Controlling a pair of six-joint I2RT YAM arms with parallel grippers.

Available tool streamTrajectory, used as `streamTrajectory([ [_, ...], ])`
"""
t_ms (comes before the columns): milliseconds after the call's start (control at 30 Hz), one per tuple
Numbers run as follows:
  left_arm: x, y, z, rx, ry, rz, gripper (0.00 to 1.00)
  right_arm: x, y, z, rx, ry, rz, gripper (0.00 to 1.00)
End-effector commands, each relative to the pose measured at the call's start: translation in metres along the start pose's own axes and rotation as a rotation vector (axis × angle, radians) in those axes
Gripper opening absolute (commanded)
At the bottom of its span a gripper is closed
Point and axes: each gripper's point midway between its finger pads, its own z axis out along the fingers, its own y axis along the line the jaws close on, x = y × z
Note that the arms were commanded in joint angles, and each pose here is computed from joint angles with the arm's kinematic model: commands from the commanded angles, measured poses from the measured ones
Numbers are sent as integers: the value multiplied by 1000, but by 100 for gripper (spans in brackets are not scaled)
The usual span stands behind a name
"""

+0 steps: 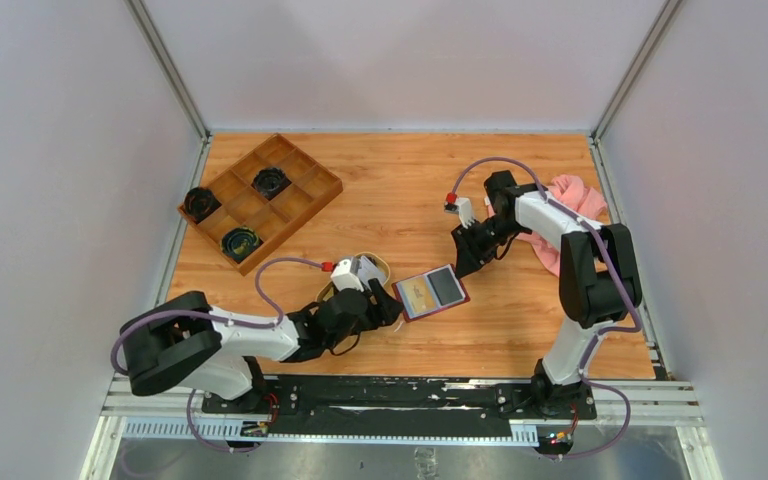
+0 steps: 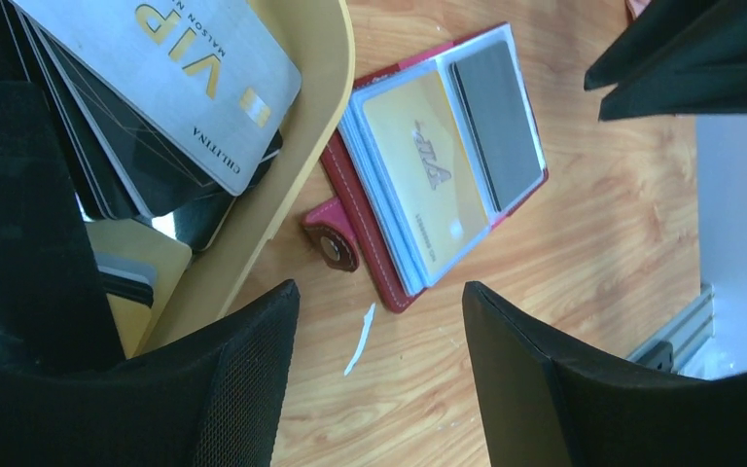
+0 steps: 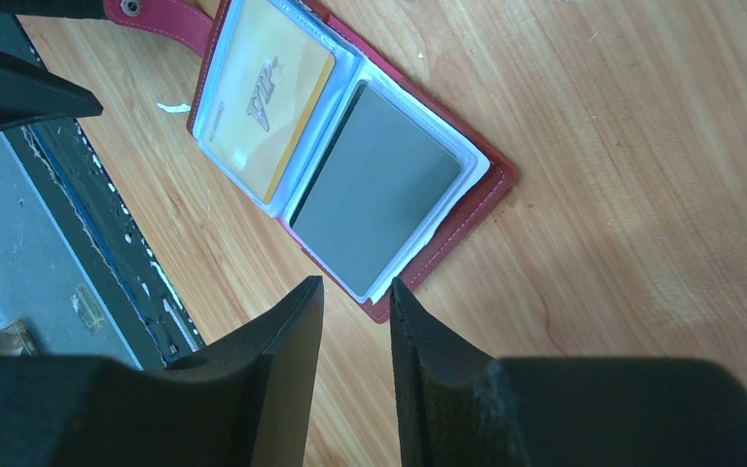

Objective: Put the credit cards into the card holder
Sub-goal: Close the card holder at the center of the board.

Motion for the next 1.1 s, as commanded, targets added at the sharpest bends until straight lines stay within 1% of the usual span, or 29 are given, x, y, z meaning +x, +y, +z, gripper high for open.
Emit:
streamTrajectory([
  [0,-11,11,11,-100,-86,-54,68,4,-1,-1,1,20,28,35],
  [100,-11,15,17,-137,-96,-51,64,3,0,-1,1,20,26,35],
  [267,-13,17,20,-161,-109,-39,59,4,0,-1,-1,22,28,35],
  [367,-13,18,20,-166,-109,-25,55,4,1,0,-4,24,28,35],
  [500,-13,19,21,-168,-103,-6,53,4,2,-1,-6,24,27,35],
  [667,-9,16,22,-155,-80,30,54,-1,7,-3,-18,4,11,34],
  [800,-11,9,19,-121,-64,108,58,-6,12,-12,2,-22,-32,33],
  [1067,-15,7,10,-85,-56,219,67,-27,30,-48,109,-148,-182,34],
])
